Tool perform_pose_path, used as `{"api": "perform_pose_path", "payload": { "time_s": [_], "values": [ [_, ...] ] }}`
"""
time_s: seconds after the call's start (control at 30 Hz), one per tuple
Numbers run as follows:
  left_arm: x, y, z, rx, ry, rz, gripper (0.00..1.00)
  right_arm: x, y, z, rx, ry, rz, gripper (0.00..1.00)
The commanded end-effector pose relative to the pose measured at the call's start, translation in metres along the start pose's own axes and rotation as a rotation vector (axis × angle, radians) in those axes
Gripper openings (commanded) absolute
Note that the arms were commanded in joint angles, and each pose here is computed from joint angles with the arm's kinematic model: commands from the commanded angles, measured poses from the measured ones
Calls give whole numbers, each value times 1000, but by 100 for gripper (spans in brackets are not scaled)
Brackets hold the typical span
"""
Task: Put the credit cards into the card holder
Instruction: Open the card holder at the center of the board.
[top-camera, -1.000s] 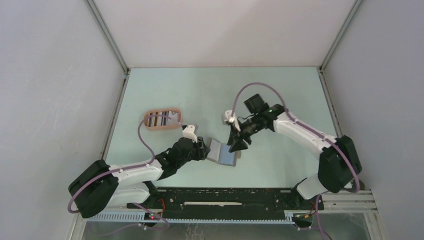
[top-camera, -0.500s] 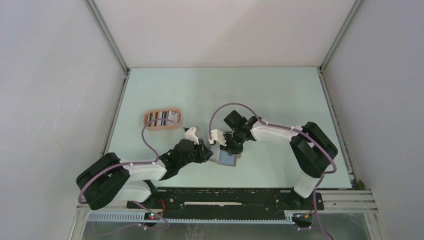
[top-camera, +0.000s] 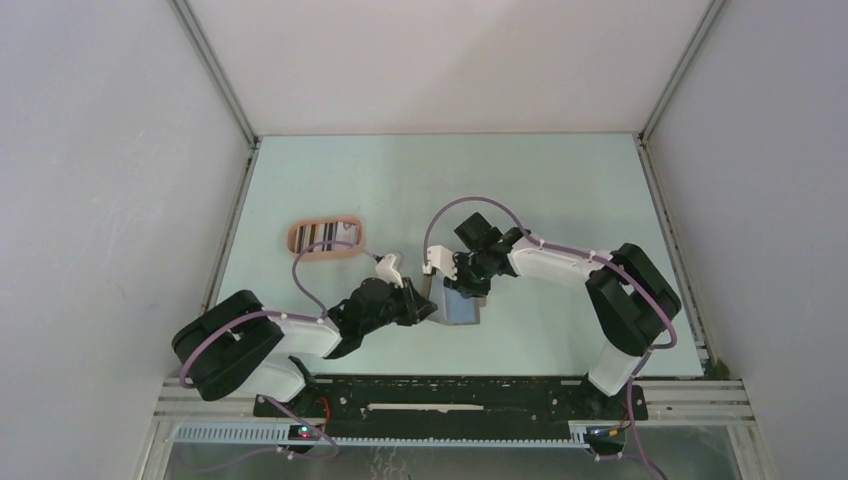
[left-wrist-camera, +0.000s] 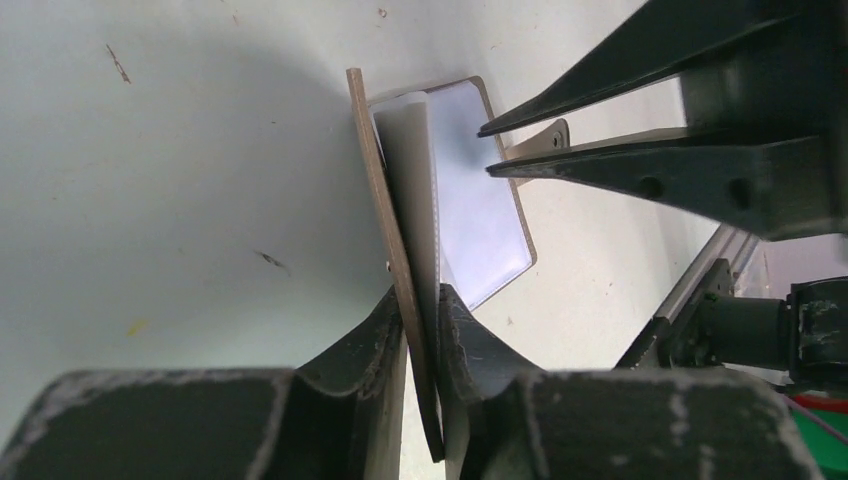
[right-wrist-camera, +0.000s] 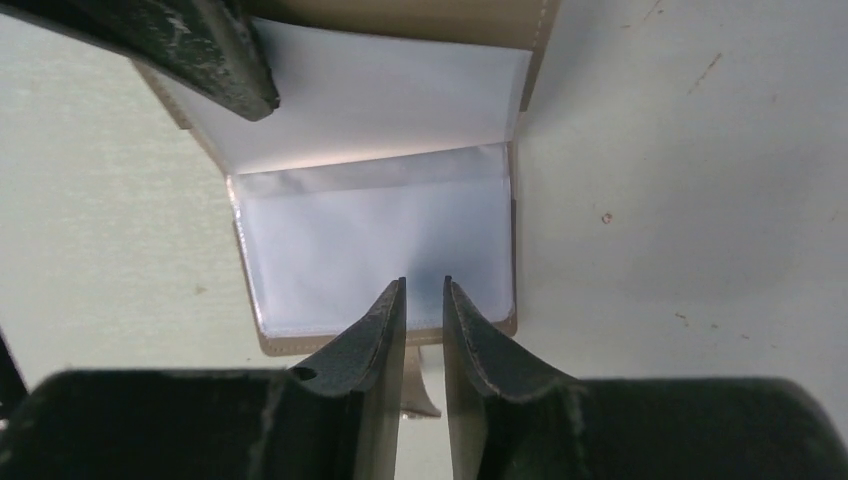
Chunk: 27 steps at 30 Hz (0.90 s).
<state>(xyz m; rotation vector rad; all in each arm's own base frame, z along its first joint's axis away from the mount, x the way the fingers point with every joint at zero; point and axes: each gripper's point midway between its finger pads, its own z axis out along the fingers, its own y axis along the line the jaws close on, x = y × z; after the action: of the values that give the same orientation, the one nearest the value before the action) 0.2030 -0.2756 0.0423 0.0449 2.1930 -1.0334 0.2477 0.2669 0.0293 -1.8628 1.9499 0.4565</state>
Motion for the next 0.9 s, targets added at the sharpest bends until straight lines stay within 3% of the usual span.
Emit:
{"api": "perform_pose_path", "payload": {
  "time_s": [0.0,0.17,0.3,0.47,0.67,0.87],
  "values": [
    [-2,-4,-2,37,-26,-53,22,-31,6,-34,-23,-144,-11,31],
    [-4,-5,2,35,-28,-60,23,-36,12,-40,-83,-208,41,44],
    [-3,-7,3,45,-28,-75,25,-39,16,-40,-120,-229,70,48],
    [-10,-7,-1,59,-50,-87,30,-63,29,-57,-195,-320,103,49],
    [-30,4,-13,18,-96,-53,44,-71,34,-63,-255,-369,165,48],
    [-59,19,-35,-93,-149,47,51,-72,10,-40,-259,-349,459,43]
  ]
}}
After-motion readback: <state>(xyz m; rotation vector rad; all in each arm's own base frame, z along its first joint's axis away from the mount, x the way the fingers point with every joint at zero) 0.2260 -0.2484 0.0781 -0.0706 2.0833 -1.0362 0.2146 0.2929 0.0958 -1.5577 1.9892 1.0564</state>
